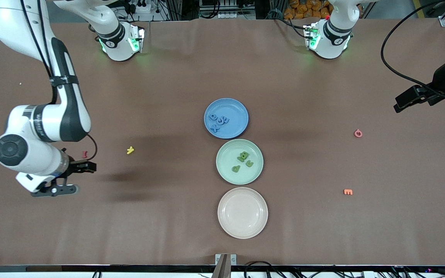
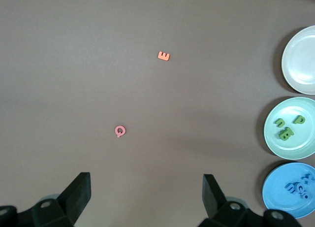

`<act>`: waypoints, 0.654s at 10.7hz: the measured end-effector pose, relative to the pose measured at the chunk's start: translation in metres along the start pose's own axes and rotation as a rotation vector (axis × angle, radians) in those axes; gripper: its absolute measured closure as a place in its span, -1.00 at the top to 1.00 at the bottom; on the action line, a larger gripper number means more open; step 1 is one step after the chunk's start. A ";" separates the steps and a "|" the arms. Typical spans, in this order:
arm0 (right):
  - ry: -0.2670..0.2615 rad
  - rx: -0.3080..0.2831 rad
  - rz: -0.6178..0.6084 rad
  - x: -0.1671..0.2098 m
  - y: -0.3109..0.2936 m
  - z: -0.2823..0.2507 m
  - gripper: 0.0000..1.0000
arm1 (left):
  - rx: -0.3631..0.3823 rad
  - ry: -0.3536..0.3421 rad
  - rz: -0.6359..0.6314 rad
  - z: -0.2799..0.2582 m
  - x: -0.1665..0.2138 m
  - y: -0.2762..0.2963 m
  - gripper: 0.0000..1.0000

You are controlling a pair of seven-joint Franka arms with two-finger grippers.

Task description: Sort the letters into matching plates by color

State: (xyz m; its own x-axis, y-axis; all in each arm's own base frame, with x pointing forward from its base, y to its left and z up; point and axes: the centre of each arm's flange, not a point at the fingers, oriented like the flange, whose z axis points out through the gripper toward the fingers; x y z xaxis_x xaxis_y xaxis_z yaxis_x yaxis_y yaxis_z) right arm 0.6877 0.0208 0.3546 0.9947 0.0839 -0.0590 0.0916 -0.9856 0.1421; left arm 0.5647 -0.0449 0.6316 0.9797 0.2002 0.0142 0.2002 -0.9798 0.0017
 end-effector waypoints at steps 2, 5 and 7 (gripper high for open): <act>0.023 -0.003 0.041 -0.009 0.027 -0.044 1.00 | 0.000 0.002 0.012 -0.001 0.000 0.000 1.00; -0.001 0.033 0.078 -0.055 0.054 -0.137 1.00 | -0.003 0.012 0.016 -0.007 -0.003 0.002 1.00; -0.042 0.060 0.090 -0.093 0.064 -0.193 1.00 | -0.007 0.033 0.021 -0.019 -0.009 0.004 1.00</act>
State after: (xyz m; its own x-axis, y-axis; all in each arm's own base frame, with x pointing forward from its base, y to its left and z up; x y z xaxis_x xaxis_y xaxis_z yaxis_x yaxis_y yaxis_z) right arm 0.6099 -0.0221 0.5599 0.9959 -0.0101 -0.0897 -0.0020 -0.9960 0.0892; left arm 0.5561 -0.0508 0.6506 0.9826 0.1793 0.0477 0.1792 -0.9838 0.0084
